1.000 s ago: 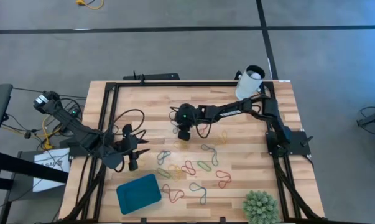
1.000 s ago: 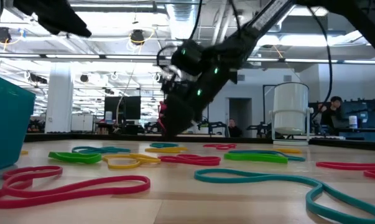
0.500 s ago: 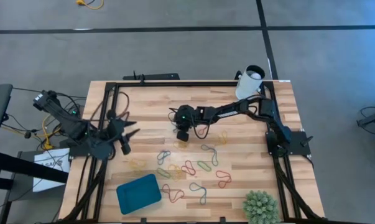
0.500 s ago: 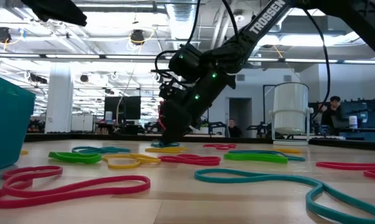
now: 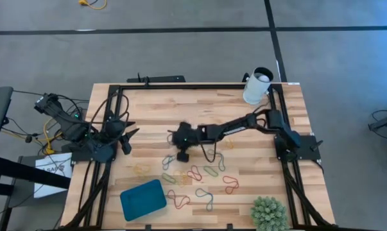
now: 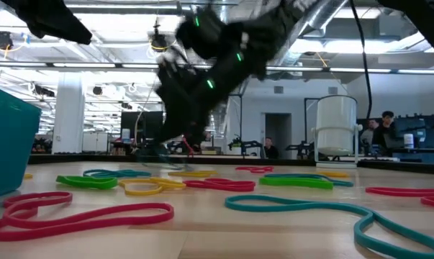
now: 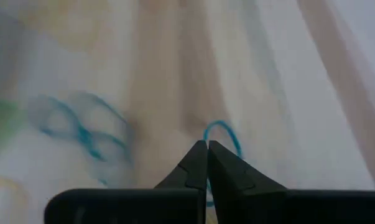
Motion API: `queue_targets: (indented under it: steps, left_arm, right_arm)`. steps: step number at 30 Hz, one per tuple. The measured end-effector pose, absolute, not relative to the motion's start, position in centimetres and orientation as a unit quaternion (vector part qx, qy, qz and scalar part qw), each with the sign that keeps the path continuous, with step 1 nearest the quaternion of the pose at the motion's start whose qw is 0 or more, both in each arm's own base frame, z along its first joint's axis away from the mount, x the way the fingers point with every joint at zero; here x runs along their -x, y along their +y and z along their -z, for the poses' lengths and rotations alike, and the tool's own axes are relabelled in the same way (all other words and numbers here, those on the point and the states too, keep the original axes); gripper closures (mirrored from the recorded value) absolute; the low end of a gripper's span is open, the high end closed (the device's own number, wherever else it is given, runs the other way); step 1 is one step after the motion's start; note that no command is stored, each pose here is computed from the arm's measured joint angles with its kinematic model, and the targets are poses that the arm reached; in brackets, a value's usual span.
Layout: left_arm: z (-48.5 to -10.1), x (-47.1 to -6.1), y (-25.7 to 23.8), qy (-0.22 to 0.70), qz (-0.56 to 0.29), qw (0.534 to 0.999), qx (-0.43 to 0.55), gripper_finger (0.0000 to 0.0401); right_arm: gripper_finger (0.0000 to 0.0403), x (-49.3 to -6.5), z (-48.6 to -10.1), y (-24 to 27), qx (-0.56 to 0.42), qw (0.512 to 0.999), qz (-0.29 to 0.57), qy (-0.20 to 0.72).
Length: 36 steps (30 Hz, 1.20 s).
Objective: Pick and place items into bin
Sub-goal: Put the blue rubber band into the blue bin
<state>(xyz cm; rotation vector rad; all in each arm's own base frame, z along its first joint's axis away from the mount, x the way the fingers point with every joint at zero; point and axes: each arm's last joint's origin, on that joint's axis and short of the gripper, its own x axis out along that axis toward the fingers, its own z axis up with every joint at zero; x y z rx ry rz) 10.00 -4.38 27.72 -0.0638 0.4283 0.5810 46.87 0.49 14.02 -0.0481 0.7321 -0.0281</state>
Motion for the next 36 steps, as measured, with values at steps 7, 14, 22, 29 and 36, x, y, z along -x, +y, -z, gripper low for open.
queue_targets:
  steps: [7, 14, 22, 29, 36]
  left_arm:
    - [-27.4, -10.1, -4.4, 0.21, -0.287, 0.934, 0.034, 0.026]
    - [-27.6, -10.1, -4.2, 0.175, -0.321, 0.931, 0.021, 0.026]
    - [-27.7, -10.1, -4.2, 0.165, -0.327, 0.93, 0.037, 0.026]
    - [-27.6, -10.1, -4.2, 0.163, -0.328, 0.929, 0.047, 0.026]
    - [-27.5, -10.1, -4.3, 0.179, -0.313, 0.93, 0.072, 0.026]
  right_arm:
    - [0.0402, -49.2, -18.3, 7.1, 0.051, 0.964, -0.059, 0.254]
    - [0.0402, -49.2, -21.6, 12.9, 0.048, 0.977, -0.147, 0.143]
    - [0.0403, -48.1, -22.5, 17.3, 0.063, 0.972, -0.189, 0.126]
    - [0.0403, -48.4, -19.2, 18.7, 0.059, 0.965, -0.203, 0.157]
    - [0.0403, -49.7, -14.4, 19.0, 0.022, 0.964, -0.201, 0.174]
